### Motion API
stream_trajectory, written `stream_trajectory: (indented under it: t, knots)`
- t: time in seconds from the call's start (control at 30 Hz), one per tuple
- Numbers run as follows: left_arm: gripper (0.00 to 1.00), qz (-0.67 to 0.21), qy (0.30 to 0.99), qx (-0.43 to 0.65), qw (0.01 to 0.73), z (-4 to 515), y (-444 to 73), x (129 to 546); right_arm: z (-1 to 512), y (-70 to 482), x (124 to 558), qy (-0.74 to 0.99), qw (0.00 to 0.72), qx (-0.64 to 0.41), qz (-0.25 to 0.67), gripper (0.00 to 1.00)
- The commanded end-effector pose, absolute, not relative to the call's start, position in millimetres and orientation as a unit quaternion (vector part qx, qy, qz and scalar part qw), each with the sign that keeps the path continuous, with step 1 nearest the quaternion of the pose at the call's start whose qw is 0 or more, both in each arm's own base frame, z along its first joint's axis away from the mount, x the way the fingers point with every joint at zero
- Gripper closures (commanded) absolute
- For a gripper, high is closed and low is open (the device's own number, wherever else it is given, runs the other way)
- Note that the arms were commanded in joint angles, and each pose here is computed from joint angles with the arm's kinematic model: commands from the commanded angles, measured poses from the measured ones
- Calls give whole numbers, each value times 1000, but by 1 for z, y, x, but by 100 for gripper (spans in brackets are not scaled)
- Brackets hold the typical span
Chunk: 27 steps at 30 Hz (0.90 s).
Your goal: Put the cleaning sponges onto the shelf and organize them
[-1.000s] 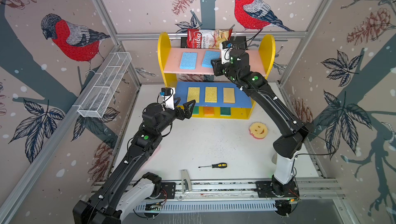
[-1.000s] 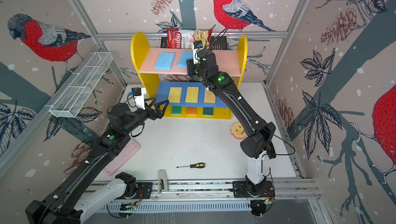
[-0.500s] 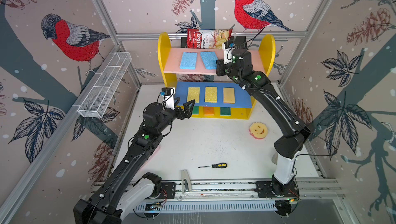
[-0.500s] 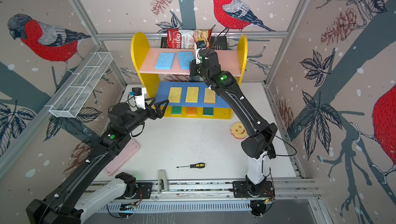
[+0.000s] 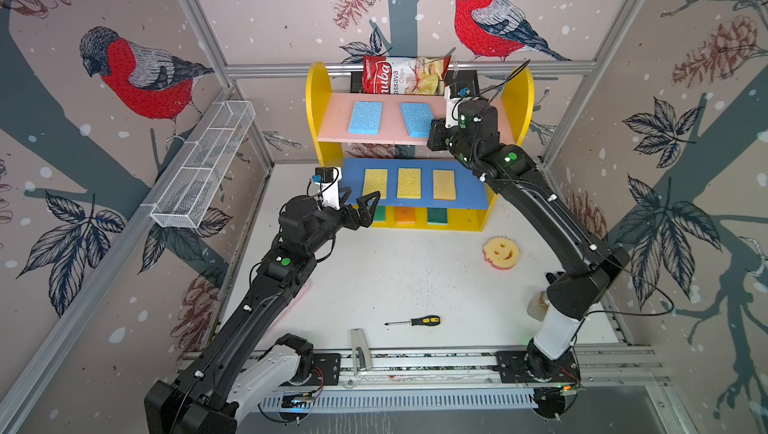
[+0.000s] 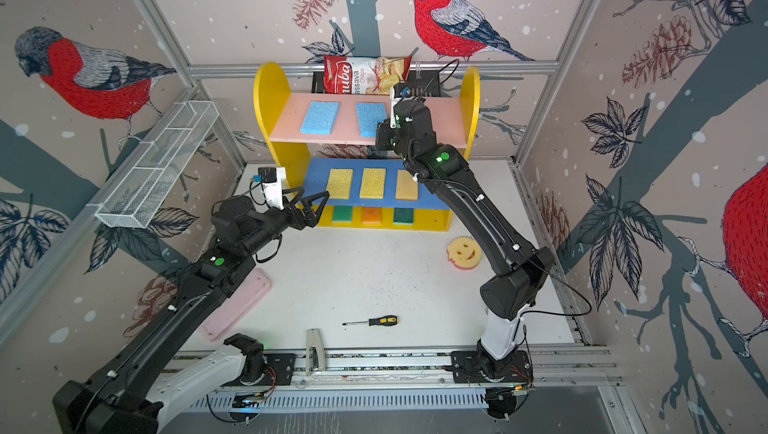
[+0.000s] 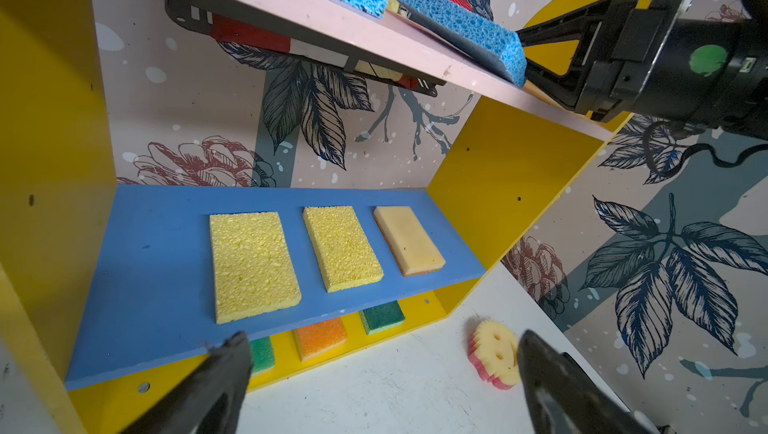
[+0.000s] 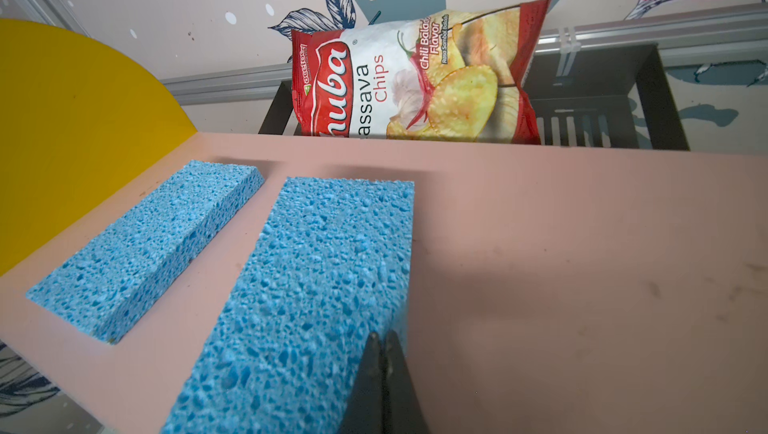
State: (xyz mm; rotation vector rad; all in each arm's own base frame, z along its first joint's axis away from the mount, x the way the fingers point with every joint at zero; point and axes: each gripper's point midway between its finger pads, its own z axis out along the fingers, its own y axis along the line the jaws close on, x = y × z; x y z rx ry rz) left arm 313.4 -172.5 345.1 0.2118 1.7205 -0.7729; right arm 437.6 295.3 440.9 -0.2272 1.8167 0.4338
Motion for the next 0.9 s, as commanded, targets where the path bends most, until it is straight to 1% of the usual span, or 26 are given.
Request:
stream_trajectory:
  t: [0.0,0.07,0.13,0.2,0.23,0.4,0.47,0.63,0.73,0.87]
  knots:
    - [2,-335,727,93,593,355,-172,313,450,295,439,770,605,-70,191,94]
    - [2,-335,727,93,592,356,-172,313,451,301,438,768,607,-71,192,88]
    - [2,-334,727,93,593,357,-172,313,453,307,436,767,608,-75,194,72]
    - [2,-333,727,93,593,357,-171,313,455,310,434,765,609,-79,195,61]
    - [2,-332,727,93,594,357,-171,312,455,311,433,765,609,-81,196,57]
    - [2,-328,728,92,594,356,-170,311,454,310,434,764,609,-82,196,49]
    - [2,-330,728,93,594,356,-170,311,451,310,436,766,608,-82,193,49]
    - [2,-331,728,92,594,356,-169,310,444,315,441,773,597,-92,195,76]
    - [2,-328,728,89,595,356,-168,309,442,313,445,776,593,-94,194,82]
    - [2,-325,729,88,596,356,-167,309,443,309,448,776,593,-93,194,84]
